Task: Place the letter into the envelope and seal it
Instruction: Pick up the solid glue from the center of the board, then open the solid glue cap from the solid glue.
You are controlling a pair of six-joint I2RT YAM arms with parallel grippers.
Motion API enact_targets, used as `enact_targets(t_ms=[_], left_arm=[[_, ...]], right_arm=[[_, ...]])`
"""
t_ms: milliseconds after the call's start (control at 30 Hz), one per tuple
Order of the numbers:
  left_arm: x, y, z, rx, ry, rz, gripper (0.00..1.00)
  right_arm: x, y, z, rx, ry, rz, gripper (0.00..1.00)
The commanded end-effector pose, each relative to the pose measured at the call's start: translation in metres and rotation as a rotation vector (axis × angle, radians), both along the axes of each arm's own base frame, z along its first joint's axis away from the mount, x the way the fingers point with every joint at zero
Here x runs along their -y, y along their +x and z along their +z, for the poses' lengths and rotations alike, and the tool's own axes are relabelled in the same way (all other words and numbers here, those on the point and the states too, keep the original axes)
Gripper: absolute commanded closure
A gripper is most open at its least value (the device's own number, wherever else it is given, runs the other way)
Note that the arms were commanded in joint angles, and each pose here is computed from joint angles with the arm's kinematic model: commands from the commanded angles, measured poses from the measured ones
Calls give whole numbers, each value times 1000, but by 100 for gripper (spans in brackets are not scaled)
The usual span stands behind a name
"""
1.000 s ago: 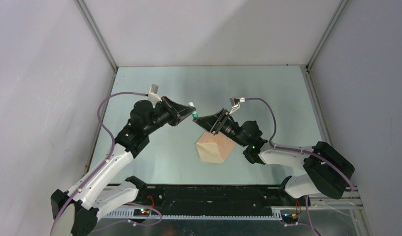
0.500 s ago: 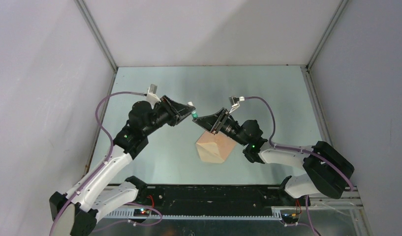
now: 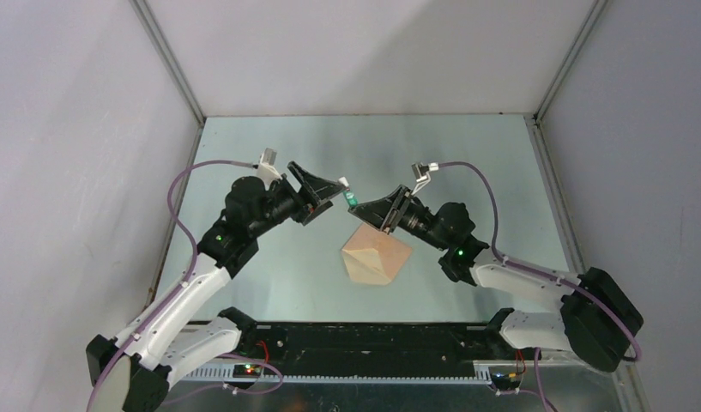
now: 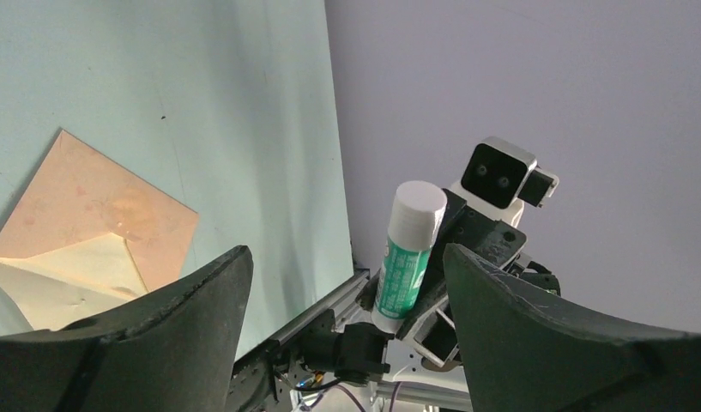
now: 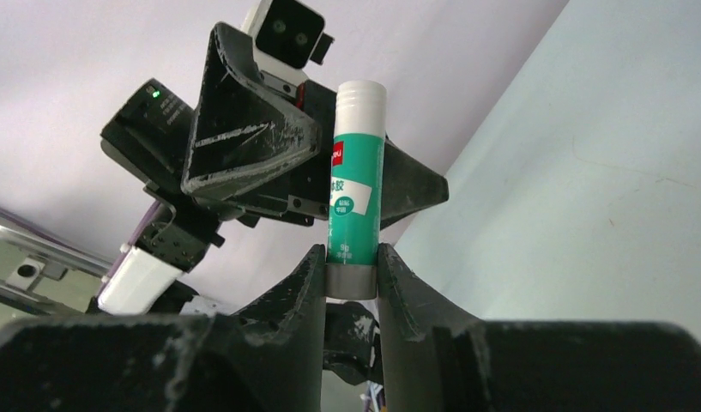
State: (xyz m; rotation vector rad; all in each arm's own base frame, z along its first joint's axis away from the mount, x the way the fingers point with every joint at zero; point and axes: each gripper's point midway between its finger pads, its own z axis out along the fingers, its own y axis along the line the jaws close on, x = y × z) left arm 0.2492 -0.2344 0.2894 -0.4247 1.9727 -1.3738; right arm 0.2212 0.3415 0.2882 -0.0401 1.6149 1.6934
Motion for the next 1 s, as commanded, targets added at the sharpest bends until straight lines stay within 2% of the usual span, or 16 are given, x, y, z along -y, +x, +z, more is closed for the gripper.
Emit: enact_targets(t_ms=[0, 233, 267, 400, 633, 967], left_arm=[[1, -3, 23, 76, -17, -29, 16], [9, -9, 55, 199, -96, -93, 16], [10, -8, 56, 198, -94, -98, 18], [13, -6, 55, 195, -90, -105, 36], [14, -5, 46, 167, -82, -110, 42], [20, 0, 42, 147, -100, -119, 63]], right_arm=[[5, -9, 11, 57, -53, 23, 100], [5, -11, 12, 53, -48, 44, 100], [5, -11, 12, 55, -44, 49, 100], [3, -11, 13, 51, -36, 55, 100], [4, -12, 16, 56, -25, 56, 100], [0, -15, 17, 54, -10, 82, 100]])
